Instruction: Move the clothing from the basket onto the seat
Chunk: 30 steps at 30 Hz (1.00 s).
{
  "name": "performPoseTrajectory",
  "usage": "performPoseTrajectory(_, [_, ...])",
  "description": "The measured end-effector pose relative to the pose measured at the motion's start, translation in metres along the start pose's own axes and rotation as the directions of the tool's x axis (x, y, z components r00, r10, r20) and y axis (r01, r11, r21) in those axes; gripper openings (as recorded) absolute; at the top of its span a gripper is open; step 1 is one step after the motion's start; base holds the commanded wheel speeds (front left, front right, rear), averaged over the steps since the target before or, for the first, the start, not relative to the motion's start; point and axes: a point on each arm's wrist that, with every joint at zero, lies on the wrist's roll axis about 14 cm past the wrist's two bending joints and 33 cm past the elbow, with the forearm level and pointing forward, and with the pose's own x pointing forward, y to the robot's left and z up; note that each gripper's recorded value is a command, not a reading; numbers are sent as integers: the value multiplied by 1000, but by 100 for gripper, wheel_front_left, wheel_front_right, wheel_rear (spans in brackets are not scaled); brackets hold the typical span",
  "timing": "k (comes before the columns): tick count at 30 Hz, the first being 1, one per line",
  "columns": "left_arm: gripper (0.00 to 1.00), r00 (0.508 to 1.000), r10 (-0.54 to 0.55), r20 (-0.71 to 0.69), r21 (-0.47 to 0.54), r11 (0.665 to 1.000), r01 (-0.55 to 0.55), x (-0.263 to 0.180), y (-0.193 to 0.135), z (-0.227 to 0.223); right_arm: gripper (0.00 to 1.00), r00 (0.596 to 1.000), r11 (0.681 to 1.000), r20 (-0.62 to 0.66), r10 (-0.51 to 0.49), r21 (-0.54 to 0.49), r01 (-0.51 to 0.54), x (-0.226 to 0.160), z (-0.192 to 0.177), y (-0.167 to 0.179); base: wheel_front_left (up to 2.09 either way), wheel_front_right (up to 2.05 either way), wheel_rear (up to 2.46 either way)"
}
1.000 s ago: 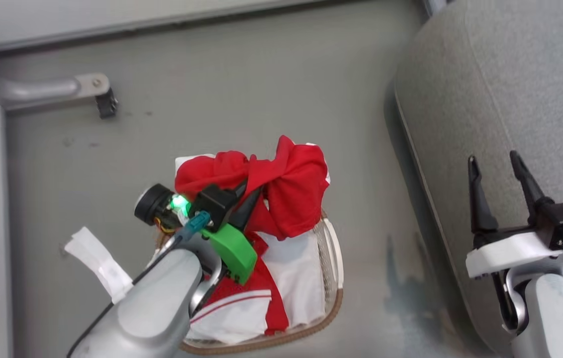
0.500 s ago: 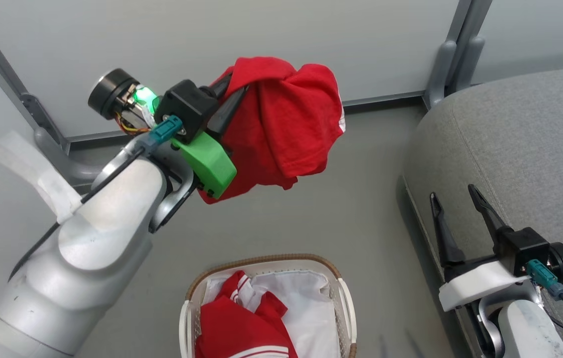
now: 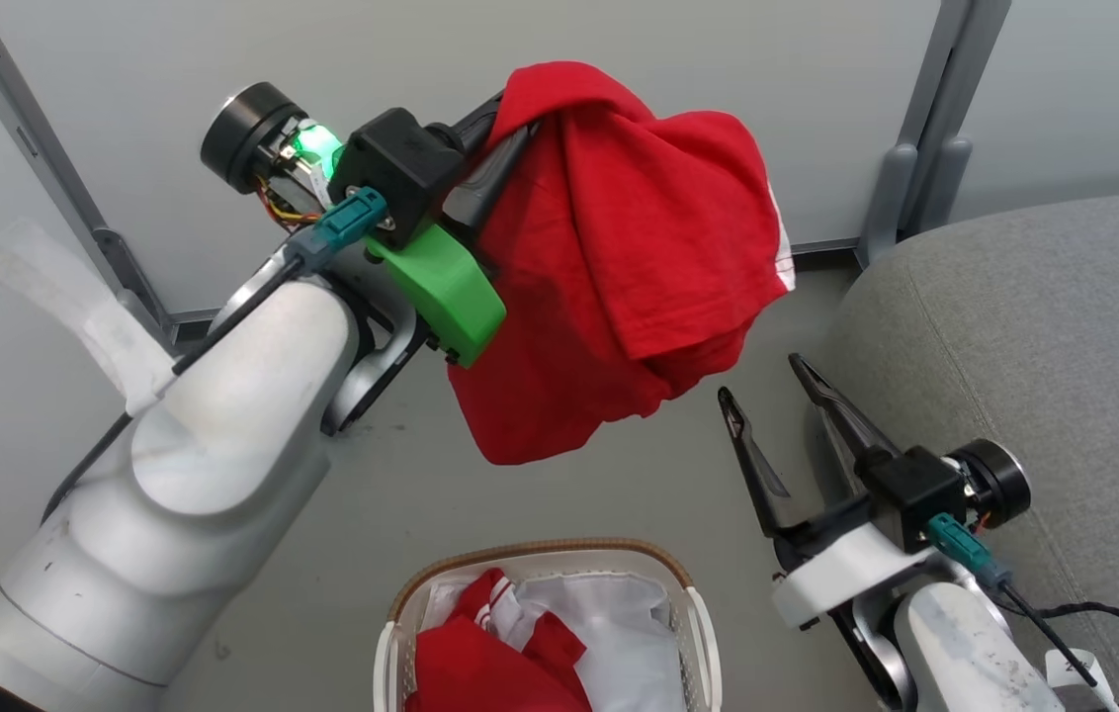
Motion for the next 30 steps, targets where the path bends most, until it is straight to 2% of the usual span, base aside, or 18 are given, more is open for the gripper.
performPoseTrajectory(12, [0,999,-28,-23,-13,1000,28,-4,-12,-5,100,983,990,168,67,-131,-45,40,57,6,0,0,0])
performPoseTrajectory(19, [0,998,-48,-33,-31,998,47,-6,-22,-10,100,976,972,154,151,-206,-118,53,56,28,0,0,0])
performPoseTrajectory(24, [0,997,-59,-40,-58,997,56,-9,-30,-13,100,971,964,146,187,-216,-153,60,56,38,0,0,0])
performPoseTrajectory(25, [0,997,-59,-43,-65,996,56,-11,-31,-15,49,972,964,140,191,-213,-158,61,54,39,0,0,0])
performPoseTrajectory(27, [0,997,-56,-53,-76,996,52,-14,-32,-20,14,973,966,127,191,-200,-163,61,49,40,0,0,0])
performPoseTrajectory(28, [0,997,-53,-56,-82,995,49,-15,-32,-22,0,974,968,122,189,-193,-163,61,48,39,0,0,0])
performPoseTrajectory(30, [0,996,-47,-69,-97,994,41,-19,-33,-28,0,975,970,122,184,-184,-160,61,47,38,0,0,0])
